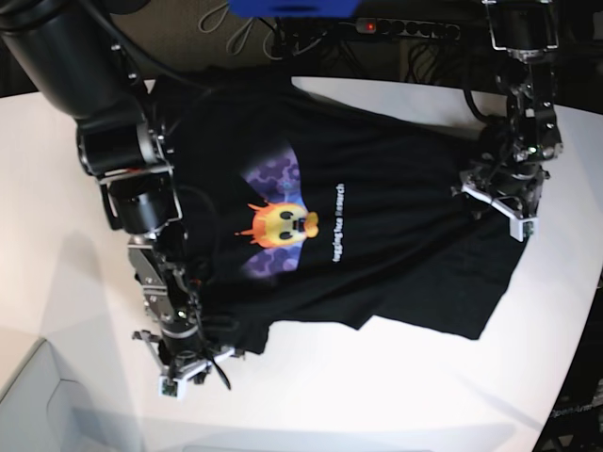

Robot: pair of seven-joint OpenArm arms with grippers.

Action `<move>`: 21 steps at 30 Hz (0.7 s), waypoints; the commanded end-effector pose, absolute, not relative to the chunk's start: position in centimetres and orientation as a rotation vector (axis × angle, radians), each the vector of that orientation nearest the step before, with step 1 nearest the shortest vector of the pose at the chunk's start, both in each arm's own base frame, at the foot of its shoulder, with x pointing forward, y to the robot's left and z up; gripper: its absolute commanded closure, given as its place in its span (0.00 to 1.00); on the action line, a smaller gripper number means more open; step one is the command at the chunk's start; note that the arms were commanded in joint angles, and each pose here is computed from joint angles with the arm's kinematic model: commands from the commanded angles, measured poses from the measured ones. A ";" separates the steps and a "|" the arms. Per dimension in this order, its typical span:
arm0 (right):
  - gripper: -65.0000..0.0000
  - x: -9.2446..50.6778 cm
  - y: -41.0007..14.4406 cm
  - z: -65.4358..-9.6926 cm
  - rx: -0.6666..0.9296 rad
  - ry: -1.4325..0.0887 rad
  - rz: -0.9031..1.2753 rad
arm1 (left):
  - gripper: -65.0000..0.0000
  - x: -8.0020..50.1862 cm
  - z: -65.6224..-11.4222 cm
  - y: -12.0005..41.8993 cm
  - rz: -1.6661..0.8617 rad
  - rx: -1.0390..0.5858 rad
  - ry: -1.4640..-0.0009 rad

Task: Layout the t-shirt on the table in an organized manner, then fold the t-shirt properly
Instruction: 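Grasp the shirt near the logo with the right gripper and pull it outward, then smooth the shirt with both grippers, pulling its edges apart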

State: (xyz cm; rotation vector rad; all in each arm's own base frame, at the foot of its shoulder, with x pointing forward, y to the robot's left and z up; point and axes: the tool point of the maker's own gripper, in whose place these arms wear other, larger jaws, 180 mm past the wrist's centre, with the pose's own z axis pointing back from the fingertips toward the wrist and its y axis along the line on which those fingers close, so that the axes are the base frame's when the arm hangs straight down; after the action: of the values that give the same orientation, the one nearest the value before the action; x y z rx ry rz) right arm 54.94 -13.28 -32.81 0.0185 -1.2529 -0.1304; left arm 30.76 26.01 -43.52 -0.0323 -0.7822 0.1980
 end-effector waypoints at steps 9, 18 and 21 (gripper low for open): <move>0.54 55.0 -15.1 -31.3 -0.011 -1.320 -0.137 | 0.44 28.9 -44.9 26.1 0.205 -0.029 -0.680; 0.54 50.3 -16.4 -29.3 -0.009 -1.432 -0.084 | 0.43 31.7 -38.6 26.9 0.235 -0.019 -0.874; 0.54 48.0 -15.9 -30.3 0.008 -1.385 -0.065 | 0.43 32.7 -35.8 28.2 0.290 -0.006 -0.963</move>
State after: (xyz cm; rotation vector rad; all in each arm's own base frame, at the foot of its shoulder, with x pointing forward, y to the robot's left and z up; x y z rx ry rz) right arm 46.99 -15.84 -32.47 0.0073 -1.3260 -0.0660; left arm 31.58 27.88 -37.45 -0.0119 -0.9067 0.2998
